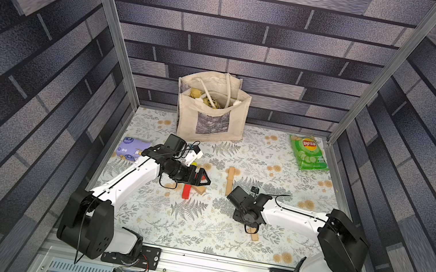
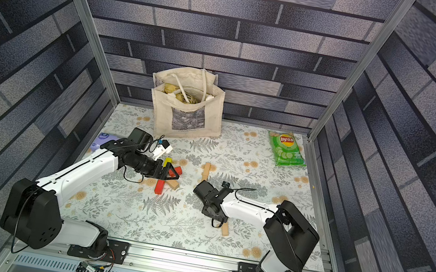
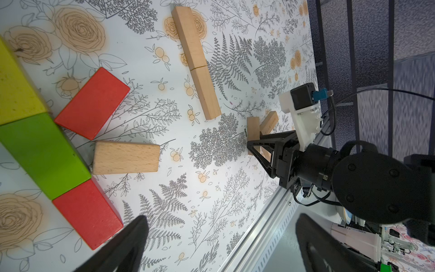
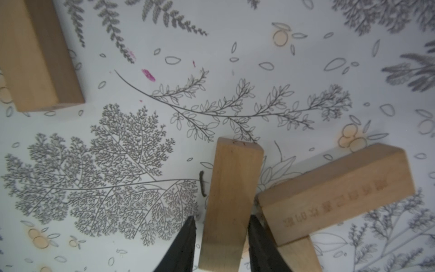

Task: Assemble the letter k with building blocks
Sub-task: Pick up the building block from the center of the board.

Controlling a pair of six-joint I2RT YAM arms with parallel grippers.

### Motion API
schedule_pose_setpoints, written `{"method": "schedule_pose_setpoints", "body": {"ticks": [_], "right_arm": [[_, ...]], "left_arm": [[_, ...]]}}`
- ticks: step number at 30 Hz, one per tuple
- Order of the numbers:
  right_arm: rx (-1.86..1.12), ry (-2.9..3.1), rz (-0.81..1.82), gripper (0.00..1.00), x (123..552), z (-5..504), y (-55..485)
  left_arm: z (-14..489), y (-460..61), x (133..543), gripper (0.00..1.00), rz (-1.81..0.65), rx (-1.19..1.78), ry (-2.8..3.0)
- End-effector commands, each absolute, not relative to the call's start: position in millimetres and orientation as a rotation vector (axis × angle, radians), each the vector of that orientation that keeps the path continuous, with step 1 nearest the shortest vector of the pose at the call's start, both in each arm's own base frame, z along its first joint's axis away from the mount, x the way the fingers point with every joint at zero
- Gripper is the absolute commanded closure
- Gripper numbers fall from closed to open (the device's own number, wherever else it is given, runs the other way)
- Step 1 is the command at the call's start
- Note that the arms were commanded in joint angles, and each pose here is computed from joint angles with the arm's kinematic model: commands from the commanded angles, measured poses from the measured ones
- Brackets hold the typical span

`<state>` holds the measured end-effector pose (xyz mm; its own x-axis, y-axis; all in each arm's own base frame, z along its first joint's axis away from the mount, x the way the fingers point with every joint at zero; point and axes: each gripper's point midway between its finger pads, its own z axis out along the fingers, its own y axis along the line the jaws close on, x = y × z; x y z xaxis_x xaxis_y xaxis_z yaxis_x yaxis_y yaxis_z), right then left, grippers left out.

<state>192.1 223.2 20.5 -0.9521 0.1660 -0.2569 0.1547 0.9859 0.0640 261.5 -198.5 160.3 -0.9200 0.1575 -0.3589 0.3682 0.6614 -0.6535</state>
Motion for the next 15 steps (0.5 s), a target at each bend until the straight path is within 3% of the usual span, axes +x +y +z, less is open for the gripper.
{"method": "schedule_pose_setpoints", "body": {"ticks": [1,15], "right_arm": [[0.243,2.878,0.035,0.65,189.2,13.9,217.9],[0.223,2.877,0.023,0.79,191.3,13.3,217.4]], "left_arm": [[170.2,-199.3,260.5,0.00,-1.091,0.477,2.579],[166.2,-198.0,262.5,0.00,-1.077,0.475,2.596]]}}
